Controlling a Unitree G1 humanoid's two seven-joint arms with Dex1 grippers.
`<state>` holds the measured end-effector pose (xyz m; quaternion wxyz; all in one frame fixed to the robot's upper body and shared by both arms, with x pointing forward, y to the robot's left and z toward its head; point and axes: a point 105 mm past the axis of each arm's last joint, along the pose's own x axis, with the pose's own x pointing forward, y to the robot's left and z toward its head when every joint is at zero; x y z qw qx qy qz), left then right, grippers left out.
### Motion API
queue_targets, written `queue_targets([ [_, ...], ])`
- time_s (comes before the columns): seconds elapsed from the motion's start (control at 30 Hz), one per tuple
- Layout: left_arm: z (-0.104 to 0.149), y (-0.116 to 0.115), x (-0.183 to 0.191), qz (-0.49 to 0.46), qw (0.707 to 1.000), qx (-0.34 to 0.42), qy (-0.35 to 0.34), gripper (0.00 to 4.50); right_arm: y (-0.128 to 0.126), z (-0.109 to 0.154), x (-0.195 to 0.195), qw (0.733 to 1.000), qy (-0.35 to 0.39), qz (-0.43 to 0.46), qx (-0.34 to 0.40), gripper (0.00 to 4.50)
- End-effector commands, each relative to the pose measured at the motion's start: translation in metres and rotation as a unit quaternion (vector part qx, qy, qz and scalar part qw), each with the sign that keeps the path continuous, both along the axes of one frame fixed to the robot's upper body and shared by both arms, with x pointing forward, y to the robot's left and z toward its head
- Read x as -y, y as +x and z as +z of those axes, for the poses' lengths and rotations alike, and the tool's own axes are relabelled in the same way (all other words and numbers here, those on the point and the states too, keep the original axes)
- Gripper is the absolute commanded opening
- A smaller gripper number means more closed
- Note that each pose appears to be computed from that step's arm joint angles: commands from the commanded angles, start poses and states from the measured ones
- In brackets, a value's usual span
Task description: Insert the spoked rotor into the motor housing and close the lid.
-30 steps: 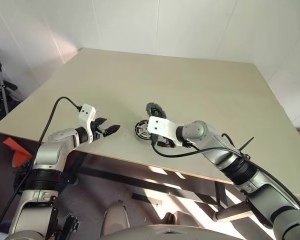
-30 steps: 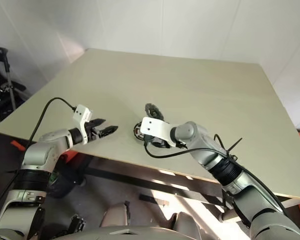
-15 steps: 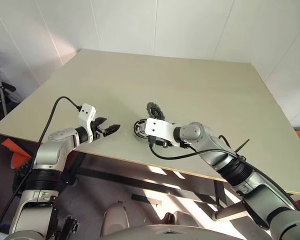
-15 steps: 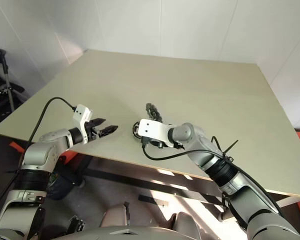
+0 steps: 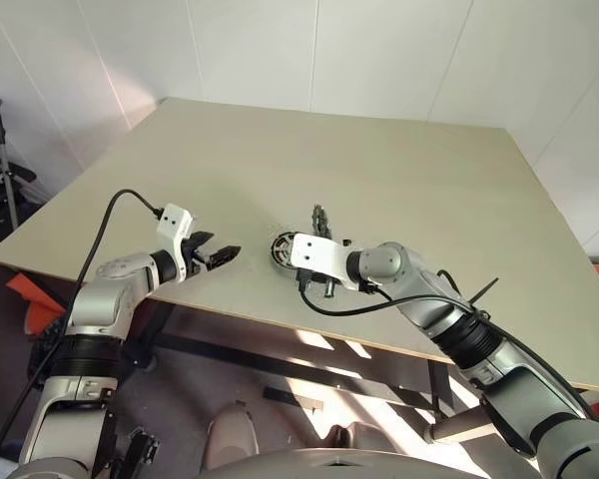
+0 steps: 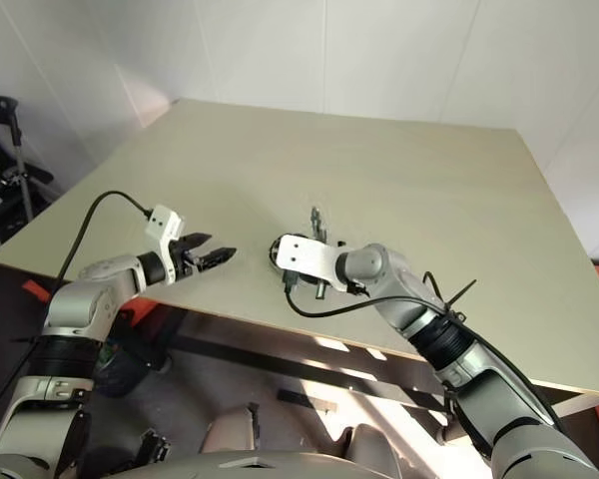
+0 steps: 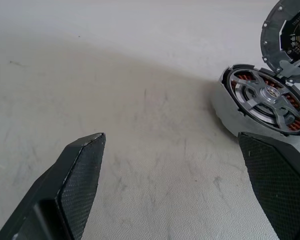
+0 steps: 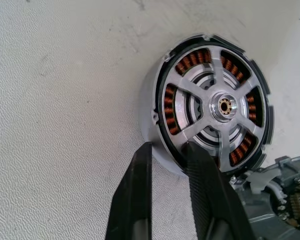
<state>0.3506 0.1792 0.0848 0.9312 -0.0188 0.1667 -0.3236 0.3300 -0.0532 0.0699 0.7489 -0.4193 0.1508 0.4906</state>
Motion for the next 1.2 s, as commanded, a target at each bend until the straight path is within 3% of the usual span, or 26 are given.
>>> queue_targets([
  [0.03, 0.014, 0.006, -0.001, 0.001, 1.000, 0.028, -0.001, 4.50, 0.012, 0.007, 0.015, 0.999, -0.013, -0.028, 0.020, 0.08],
  [0.47, 0.013, 0.008, 0.001, 0.000, 1.000, 0.030, -0.001, 4.50, 0.011, 0.005, 0.029, 0.999, -0.026, -0.038, 0.020, 0.00],
  [1.2, 0.011, 0.008, 0.004, -0.003, 1.000, 0.028, -0.005, 4.50, -0.004, 0.019, 0.016, 0.999, 0.023, -0.028, -0.018, 0.00],
])
